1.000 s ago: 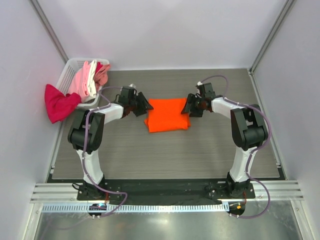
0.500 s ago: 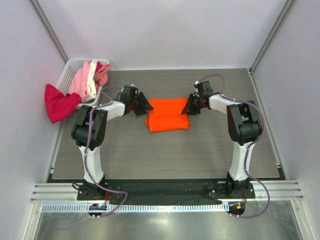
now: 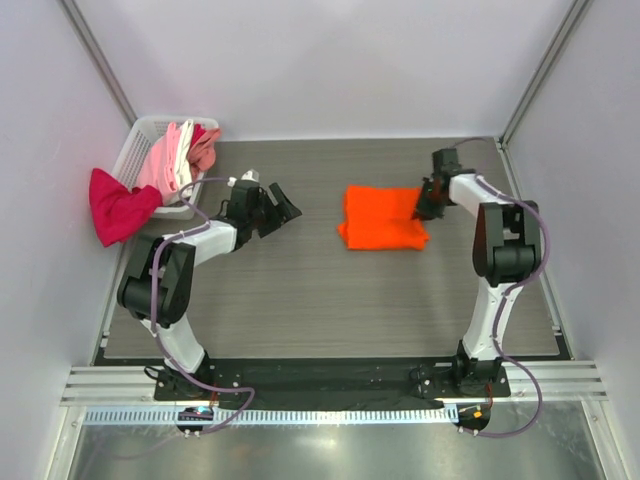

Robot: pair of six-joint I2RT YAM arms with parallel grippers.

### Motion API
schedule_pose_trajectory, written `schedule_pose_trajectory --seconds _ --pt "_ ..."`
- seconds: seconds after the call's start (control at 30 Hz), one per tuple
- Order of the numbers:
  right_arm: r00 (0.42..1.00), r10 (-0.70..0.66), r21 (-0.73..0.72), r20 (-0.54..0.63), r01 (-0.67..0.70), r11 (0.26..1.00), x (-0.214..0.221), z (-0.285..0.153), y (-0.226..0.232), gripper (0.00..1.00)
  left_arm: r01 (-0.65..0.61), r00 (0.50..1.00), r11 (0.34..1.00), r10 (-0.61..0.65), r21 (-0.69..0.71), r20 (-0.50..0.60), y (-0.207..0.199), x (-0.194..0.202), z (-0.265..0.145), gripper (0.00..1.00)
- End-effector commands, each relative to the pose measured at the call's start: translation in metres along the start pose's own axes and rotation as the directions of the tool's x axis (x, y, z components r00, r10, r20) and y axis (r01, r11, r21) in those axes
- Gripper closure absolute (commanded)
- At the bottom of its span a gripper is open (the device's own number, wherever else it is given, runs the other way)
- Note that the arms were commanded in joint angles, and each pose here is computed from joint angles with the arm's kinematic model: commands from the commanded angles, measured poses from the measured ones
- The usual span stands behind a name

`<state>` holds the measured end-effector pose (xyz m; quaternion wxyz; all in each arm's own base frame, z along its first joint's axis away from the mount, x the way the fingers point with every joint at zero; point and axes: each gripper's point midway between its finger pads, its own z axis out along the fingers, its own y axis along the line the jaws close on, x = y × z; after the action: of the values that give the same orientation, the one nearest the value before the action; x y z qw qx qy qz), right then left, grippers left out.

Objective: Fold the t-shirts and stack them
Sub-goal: Neatly place the folded tshirt to the corner

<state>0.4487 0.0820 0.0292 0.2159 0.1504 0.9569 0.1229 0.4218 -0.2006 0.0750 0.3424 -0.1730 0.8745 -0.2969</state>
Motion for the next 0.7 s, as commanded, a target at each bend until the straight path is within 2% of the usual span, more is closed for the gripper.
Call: schedule_pose_trajectory --seconds 0.0,0.03,0.07,0.1,0.13,0.17,0.2,0.23,0.4,0.43,0.53,0.57,0.6,0.63,0.67 --pt "0.992 0.043 0.331 0.121 -0.081 0.94 -0.05 -0.053 -0.103 0.99 -0.027 0.994 0.997 0.02 0.066 0.105 -0.021 -0.025 -0.01 0.22" --pt "0.979 0.067 0.447 0.193 -0.149 0.882 -0.069 -0.072 -0.139 0.99 -0.03 0.994 0.997 0.022 0.07 0.105 -0.022 -0.026 -0.01 0.22" --pt "0.974 0.083 0.502 0.209 -0.179 0.846 -0.071 -0.083 -0.156 0.96 -0.03 0.994 0.997 0.023 0.072 0.107 -0.023 -0.026 -0.01 0.22" --pt "0.957 0.121 0.556 0.264 -0.253 0.791 -0.078 -0.093 -0.172 0.58 -0.032 0.994 0.997 0.024 0.074 0.105 -0.023 -0.025 -0.01 0.22" --pt "0.93 0.104 0.652 0.351 -0.323 0.686 -0.094 -0.118 -0.197 0.39 -0.032 0.994 0.997 0.024 0.075 0.102 -0.023 -0.025 -0.01 0.22" --pt "0.926 0.096 0.696 0.365 -0.34 0.632 -0.094 -0.132 -0.204 0.24 -0.033 0.995 0.997 0.025 0.076 0.101 -0.023 -0.025 -0.01 0.22" --pt "0.918 0.086 0.709 0.388 -0.356 0.609 -0.099 -0.141 -0.205 0.12 -0.037 0.995 0.996 0.029 0.078 0.097 -0.024 -0.024 -0.009 0.22" --pt "0.896 0.088 0.697 0.435 -0.397 0.598 -0.108 -0.154 -0.202 0.07 -0.038 0.995 0.996 0.031 0.079 0.094 -0.024 -0.024 -0.01 0.22" --pt "0.822 0.01 0.639 0.57 -0.45 0.624 -0.119 -0.194 -0.162 0.07 -0.038 0.993 0.996 0.029 0.083 0.111 -0.024 -0.025 -0.014 0.22" --pt "0.814 -0.026 0.619 0.58 -0.42 0.664 -0.121 -0.201 -0.143 0.08 -0.041 0.993 0.995 0.03 0.094 0.115 -0.025 -0.025 -0.016 0.22" --pt "0.852 -0.046 0.53 0.521 -0.282 0.8 -0.117 -0.183 -0.109 0.17 -0.039 0.993 0.994 0.027 0.105 0.119 -0.025 -0.023 -0.018 0.22" --pt "0.852 -0.028 0.457 0.523 -0.253 0.853 -0.12 -0.175 -0.094 0.25 -0.042 0.992 0.993 0.029 0.114 0.12 -0.028 -0.024 -0.018 0.22" --pt "0.873 -0.001 0.359 0.487 -0.199 0.912 -0.117 -0.161 -0.074 0.27 -0.044 0.992 0.992 0.03 0.115 0.12 -0.028 -0.024 -0.018 0.22" --pt "0.891 0.019 0.269 0.453 -0.156 0.95 -0.115 -0.14 -0.057 0.33 -0.044 0.993 0.992 0.031 0.117 0.115 -0.028 -0.023 -0.018 0.22" --pt "0.886 0.023 0.26 0.462 -0.161 0.952 -0.118 -0.141 -0.055 0.37 -0.041 0.993 0.993 0.029 0.114 0.112 -0.028 -0.022 -0.017 0.22"
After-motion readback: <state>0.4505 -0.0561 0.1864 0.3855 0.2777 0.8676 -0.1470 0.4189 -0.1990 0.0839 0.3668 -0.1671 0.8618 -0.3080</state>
